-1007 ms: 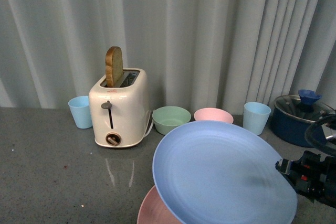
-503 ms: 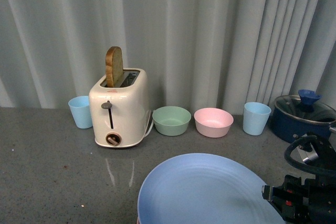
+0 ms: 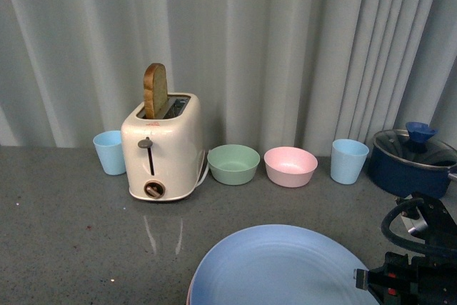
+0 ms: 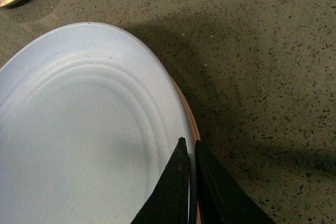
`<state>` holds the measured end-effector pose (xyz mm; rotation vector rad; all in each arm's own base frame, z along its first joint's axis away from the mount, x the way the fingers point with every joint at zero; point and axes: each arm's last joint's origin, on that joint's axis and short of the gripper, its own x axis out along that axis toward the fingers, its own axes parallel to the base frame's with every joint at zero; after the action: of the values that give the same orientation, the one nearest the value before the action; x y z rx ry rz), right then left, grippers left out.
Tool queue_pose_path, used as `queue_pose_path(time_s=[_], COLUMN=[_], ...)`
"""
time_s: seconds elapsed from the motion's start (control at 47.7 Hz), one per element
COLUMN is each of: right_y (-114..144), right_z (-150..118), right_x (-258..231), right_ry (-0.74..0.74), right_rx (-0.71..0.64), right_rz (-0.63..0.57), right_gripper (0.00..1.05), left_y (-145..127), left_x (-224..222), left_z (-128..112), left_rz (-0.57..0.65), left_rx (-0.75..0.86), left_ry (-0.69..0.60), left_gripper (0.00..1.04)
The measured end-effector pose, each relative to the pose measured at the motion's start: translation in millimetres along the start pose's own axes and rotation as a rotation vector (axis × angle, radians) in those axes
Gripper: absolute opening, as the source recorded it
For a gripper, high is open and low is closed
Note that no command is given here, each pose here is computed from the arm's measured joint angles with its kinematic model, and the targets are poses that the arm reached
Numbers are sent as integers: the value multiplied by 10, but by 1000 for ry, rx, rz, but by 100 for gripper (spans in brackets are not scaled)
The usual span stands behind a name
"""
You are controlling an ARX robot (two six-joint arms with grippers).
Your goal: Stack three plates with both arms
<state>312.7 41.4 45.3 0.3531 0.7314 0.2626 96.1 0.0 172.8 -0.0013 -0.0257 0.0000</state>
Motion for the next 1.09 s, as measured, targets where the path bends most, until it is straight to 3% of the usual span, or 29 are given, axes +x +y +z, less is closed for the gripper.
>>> queue_pose_path(time_s=[0.105, 0.315, 0.399, 0.692, 0.839, 0.923, 1.091], right_y=[-2, 2, 5, -11, -107, -151, 84], right_z=[-7, 6, 9, 83, 111, 255, 541], right_x=[3, 11, -8, -439, -766, -1050, -1602], right_ry=[5, 5, 12, -29, -72, -155, -359], right_rx=[-3, -1, 4, 45, 100, 151, 128], right_rz=[-11, -12, -15, -11, -75, -155, -218], right_gripper=[3, 35, 53, 98, 97, 97, 97], left_y=[0, 0, 0, 0, 0, 0, 0], left_x=[0, 0, 0, 0, 0, 0, 0], left_z=[0, 0, 0, 0, 0, 0, 0], left_rz=[0, 0, 0, 0, 0, 0, 0], left_rx=[0, 0, 0, 0, 0, 0, 0], left_ry=[0, 0, 0, 0, 0, 0, 0], left_gripper=[98, 98, 98, 98, 98, 98, 98])
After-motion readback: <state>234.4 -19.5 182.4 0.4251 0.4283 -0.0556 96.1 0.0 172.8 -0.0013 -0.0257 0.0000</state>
